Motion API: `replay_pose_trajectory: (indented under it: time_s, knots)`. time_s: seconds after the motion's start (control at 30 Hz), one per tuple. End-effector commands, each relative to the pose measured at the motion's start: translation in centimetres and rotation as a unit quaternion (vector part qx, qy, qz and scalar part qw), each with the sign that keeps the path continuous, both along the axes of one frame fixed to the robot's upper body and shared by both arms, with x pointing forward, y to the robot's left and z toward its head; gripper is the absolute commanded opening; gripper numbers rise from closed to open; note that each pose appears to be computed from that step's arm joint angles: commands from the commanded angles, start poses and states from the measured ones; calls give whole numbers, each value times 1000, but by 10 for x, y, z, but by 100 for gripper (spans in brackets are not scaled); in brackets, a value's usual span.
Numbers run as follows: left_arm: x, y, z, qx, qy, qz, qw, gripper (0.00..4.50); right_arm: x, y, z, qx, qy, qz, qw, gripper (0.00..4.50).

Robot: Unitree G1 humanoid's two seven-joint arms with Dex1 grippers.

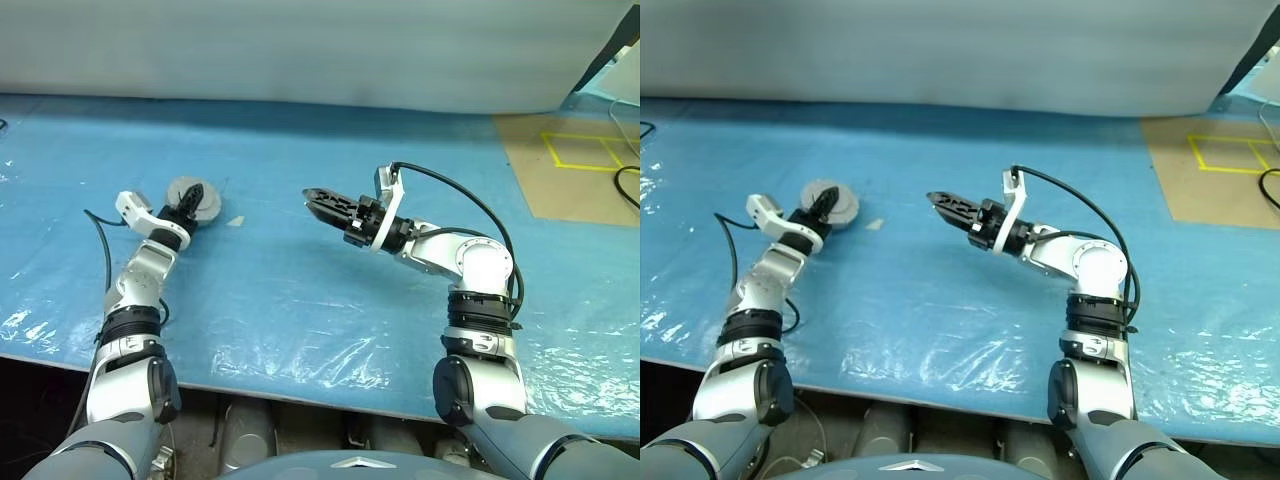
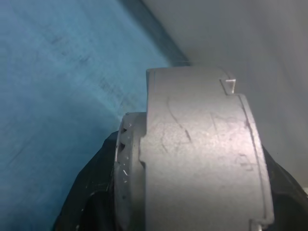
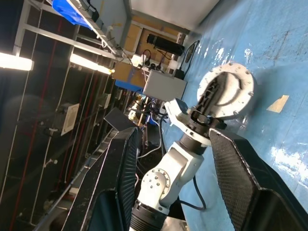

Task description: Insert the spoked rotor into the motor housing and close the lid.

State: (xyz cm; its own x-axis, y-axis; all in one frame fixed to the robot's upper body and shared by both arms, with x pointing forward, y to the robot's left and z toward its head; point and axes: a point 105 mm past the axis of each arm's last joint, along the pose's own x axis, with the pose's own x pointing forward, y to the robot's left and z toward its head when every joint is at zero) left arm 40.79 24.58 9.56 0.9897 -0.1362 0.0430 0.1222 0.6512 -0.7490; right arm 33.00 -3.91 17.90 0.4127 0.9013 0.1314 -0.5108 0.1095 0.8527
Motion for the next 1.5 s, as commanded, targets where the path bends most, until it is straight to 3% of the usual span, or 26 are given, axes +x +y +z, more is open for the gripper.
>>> replay_pose_trajectory:
  time_s: [0.03, 0.17, 0.3, 0.63, 0.77, 0.87, 1.0, 1.07, 1.13, 1.33, 1.43, 1.5]
  knots:
    - [7, 12, 30, 15, -50, 14, 999, 262, -1, -1, 7, 10, -15, 1, 1000, 246]
    - [6, 22, 20, 30, -29, 28, 999, 262, -2, -1, 8, 7, -17, 1, 1000, 246]
    - [3, 30, 16, 91, -8, 43, 995, 372, -2, 0, 8, 9, -18, 2, 1000, 250]
    - [-44, 119, 24, 210, 24, 157, 965, 372, -2, 2, 8, 12, -24, 4, 1000, 250]
    - [-54, 131, 31, 232, 13, 171, 957, 372, -2, 5, 7, 14, -24, 9, 1000, 250]
    - [-55, 105, 45, 227, -42, 107, 967, 372, -3, 6, 7, 13, -28, 12, 999, 250]
    - [-69, 34, 83, 190, -153, -50, 969, 372, -6, -1, 11, -25, -78, 5, 997, 250]
    - [-84, -1, 108, 137, -198, -139, 960, 372, -7, -11, 13, -49, -119, -10, 992, 250]
    - [-100, -39, 124, 150, -221, -237, 934, 372, -5, -25, 14, -86, -162, -32, 982, 250]
    - [-118, -102, 102, 265, -205, -392, 857, 372, -8, -64, 11, -199, -260, -60, 943, 250]
    - [-112, -114, 75, 311, -190, -422, 830, 372, 2, -81, 4, -261, -278, -98, 919, 250]
    - [-105, -121, 60, 347, -190, -425, 814, 372, 2, -87, -8, -327, -313, -99, 886, 250]
